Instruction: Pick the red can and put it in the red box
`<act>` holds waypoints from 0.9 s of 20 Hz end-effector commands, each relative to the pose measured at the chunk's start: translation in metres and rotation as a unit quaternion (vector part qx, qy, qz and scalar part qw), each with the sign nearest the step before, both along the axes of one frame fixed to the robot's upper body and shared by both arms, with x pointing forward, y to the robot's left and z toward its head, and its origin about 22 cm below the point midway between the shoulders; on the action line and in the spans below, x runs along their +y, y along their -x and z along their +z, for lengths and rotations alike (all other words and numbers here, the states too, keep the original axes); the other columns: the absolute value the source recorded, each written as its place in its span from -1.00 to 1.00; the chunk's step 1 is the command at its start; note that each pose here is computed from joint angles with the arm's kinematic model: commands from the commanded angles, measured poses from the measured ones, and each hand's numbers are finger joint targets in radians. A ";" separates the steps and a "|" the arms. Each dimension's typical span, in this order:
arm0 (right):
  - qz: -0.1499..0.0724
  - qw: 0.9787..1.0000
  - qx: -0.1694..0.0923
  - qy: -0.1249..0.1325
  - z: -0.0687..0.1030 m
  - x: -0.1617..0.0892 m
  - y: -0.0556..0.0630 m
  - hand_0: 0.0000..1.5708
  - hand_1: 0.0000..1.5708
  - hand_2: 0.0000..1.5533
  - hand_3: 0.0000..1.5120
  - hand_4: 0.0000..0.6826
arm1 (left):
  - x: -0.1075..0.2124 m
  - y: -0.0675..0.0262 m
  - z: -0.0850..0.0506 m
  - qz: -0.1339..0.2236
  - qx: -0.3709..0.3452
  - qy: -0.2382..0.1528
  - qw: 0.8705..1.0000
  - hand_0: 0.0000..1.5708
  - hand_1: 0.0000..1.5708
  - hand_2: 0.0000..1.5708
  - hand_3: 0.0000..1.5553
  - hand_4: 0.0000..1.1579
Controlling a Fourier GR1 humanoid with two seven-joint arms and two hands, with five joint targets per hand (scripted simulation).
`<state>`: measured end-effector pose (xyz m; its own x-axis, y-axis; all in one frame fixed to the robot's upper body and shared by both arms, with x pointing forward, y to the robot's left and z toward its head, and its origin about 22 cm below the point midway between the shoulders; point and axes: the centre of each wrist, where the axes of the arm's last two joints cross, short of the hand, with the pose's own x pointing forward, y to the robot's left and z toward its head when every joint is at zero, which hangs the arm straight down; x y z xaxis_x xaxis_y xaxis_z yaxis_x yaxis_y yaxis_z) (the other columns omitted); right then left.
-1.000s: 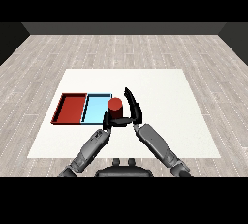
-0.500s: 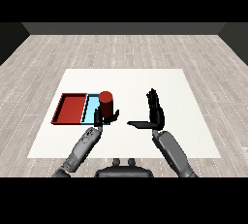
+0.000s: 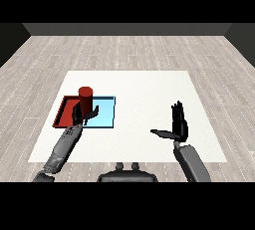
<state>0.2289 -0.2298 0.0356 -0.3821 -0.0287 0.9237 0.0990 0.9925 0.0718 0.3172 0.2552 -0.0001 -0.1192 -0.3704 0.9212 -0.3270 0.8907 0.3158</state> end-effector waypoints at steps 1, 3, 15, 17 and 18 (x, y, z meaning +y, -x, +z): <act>-0.015 1.000 0.008 0.007 -0.002 -0.021 -0.008 -1.00 -1.00 -1.00 -1.00 -1.00 | 0.045 -0.0056 -0.010 0.042 0.027 -0.006 0.999 1.00 1.00 0.98 0.88 0.88; -0.035 0.999 0.026 0.025 -0.015 -0.022 -0.003 -1.00 -1.00 -1.00 -1.00 -1.00 | 0.055 -0.0281 0.004 0.052 0.043 -0.013 0.998 1.00 1.00 1.00 0.92 0.93; -0.044 0.998 0.051 0.016 -0.021 -0.024 -0.039 -1.00 -1.00 -1.00 -1.00 -1.00 | 0.083 -0.0486 -0.035 0.133 0.181 -0.082 0.971 1.00 1.00 0.95 0.88 0.79; -0.047 0.997 0.051 0.015 -0.020 -0.038 -0.044 -1.00 -1.00 -1.00 -1.00 -1.00 | 0.095 -0.0406 -0.042 0.151 0.240 -0.086 0.955 0.74 0.74 0.59 0.65 0.64; -0.054 0.996 0.065 0.011 -0.028 -0.030 -0.039 -1.00 -1.00 -1.00 -1.00 -1.00 | 0.099 -0.0396 -0.042 0.167 0.268 -0.088 0.945 -0.06 -0.06 -0.07 -0.05 0.40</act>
